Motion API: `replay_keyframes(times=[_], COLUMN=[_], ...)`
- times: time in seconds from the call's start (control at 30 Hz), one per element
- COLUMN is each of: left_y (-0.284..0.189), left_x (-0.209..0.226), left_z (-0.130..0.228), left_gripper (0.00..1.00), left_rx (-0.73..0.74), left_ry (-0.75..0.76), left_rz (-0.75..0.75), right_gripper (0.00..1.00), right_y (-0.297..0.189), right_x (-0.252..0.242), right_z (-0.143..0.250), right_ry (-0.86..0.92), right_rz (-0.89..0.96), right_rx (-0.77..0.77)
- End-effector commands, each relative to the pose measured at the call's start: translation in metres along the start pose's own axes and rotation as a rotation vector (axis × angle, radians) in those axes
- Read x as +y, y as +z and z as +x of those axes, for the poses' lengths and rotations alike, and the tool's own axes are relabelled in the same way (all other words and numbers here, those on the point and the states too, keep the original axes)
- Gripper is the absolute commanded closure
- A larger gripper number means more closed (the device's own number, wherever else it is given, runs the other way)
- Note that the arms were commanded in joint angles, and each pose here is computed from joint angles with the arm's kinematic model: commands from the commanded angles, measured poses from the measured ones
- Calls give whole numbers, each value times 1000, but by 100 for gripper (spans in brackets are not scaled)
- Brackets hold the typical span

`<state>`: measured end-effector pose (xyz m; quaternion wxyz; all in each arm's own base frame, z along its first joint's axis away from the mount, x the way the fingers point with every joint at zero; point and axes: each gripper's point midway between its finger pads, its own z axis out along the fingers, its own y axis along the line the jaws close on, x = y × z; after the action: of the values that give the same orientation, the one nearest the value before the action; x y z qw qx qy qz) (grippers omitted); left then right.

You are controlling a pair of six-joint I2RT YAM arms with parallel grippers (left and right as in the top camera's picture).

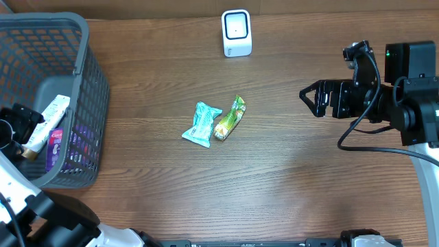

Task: Scan the item barcode
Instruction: 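Reach the left gripper into the basket and grasp the purple Carefree pack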

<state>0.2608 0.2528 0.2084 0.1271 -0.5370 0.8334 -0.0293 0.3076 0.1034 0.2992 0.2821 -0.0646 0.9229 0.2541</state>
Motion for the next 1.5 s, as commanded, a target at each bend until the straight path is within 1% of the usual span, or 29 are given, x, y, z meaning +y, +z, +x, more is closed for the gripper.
replay_keyframes(times=[0.0, 0.03, 0.17, 0.33, 0.73, 0.77, 0.8, 0.83, 0.9, 0.93, 1.23, 1.37, 1.4, 1.43, 1.47], left_y=[13, 14, 14, 19, 56, 65, 75, 81, 95, 100, 162, 186, 193, 195, 200], left_x=[6, 10, 14, 9, 9, 10, 12, 13, 14, 15, 35, 38, 37, 37, 36], left_z=[-2, -4, -14, -31, -45, -45, -43, -42, -37, -35, -3, 15, 23, 25, 30], left_gripper=[2, 0, 0, 0, 6, 9, 13, 14, 21, 23, 24, 27, 31, 34, 43], left_rx=[29, 19, -23, -89, -149, -155, -153, -151, -145, -144, -123, -128, -126, -125, -122], left_ry=[66, 66, 69, 105, 343, 385, 407, 414, 451, 460, 473, 475, 476, 476, 474], left_rz=[-29, -51, -83, -62, -65, -67, -68, -69, -56, -54, -67, -32, -6, -1, 15], right_gripper=[0, 0, 0, 0, 0, 0, 0, 0, 0, 0, 0, 0, 0, 0, 0], right_y=[-5, -5, -5, -5, -5, -4, -3, -2, 1, 2, 7, 7, 7, 7, 7], right_x=[6, 6, 7, 7, 6, 5, 4, 3, 1, 1, -2, -2, -2, -2, -2], right_z=[-9, -10, -14, -14, -14, -14, -14, -13, -13, -13, -12, -13, -13, -13, -13], right_ry=[-17, -20, -9, -9, -9, -7, -4, -2, 3, 4, 12, 11, 11, 12, 12], right_rz=[-12, -13, -14, -14, -13, -10, -2, -1, 0, 0, 2, 2, 2, 2, 2], right_rx=[-30, -37, -50, -50, -48, -46, -43, -39, -30, -26, -12, -13, -13, -12, -12])
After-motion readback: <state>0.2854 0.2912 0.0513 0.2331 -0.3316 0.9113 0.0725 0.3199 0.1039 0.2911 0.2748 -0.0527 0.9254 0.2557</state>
